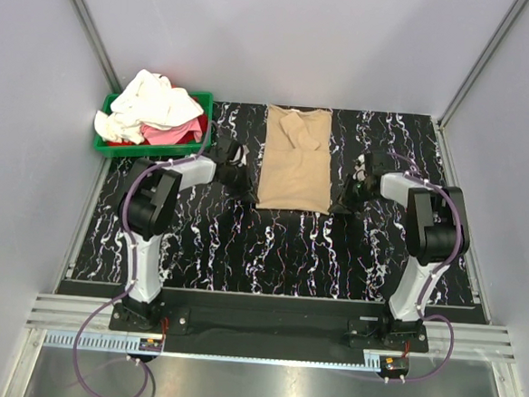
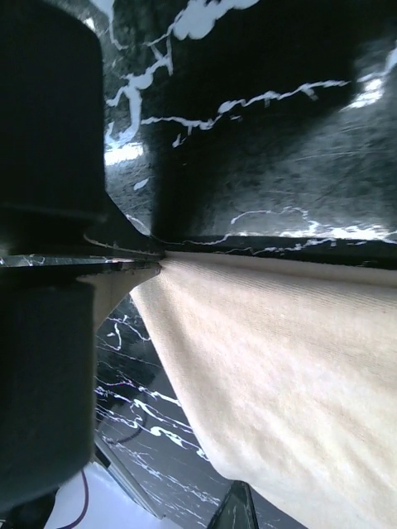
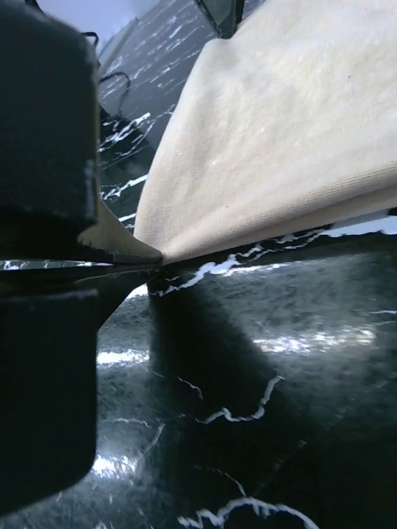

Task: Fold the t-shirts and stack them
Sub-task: Fold the tshirt

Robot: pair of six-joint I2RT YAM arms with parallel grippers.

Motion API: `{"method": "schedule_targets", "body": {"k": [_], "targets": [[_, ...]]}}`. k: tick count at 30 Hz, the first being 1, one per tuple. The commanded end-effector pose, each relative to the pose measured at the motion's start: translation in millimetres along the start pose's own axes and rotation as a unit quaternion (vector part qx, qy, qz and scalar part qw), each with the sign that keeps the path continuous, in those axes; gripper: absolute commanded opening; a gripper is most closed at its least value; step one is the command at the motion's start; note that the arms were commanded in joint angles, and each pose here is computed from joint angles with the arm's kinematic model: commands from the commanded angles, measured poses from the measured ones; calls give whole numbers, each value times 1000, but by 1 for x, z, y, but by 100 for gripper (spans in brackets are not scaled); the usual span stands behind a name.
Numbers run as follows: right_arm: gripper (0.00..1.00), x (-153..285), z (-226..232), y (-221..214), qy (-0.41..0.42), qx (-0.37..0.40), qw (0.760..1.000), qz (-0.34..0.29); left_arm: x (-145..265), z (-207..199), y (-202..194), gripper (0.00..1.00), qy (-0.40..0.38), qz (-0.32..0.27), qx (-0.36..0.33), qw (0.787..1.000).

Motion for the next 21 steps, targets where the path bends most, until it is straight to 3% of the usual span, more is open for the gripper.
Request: {"method": "schedule_targets", "body": {"k": [1, 7, 12, 14, 17, 21], "targets": [[0, 1, -5, -7, -22, -1, 1000, -17, 3, -1, -17, 0, 13, 4, 0, 1000], [0, 8, -8, -42, -15, -25, 999, 11, 13, 6, -49, 0, 33, 11, -8, 999], [3, 32, -3, -49, -40, -44, 998, 0, 32, 11, -55, 12, 66, -15, -7, 998], [9, 41, 4, -46, -32, -45, 998, -1, 40, 4, -50, 17, 65, -25, -13, 997], [18, 53, 23, -33, -8, -38, 999, -17, 49, -8, -40, 34, 65, -40, -17, 997], [18, 52, 51, -20, 25, -18, 999, -16, 55, -27, -30, 38, 36, -42, -32, 998]]}}
Point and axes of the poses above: each gripper's point midway between its finger pads, its own x axis back along the fingers, its own z axis along the line the jaws close on, y = z × x, the point moved 6 cm from there along x, back along the fingers, and after that the axes turned 5 degrees about x, right-handed, at the moved point
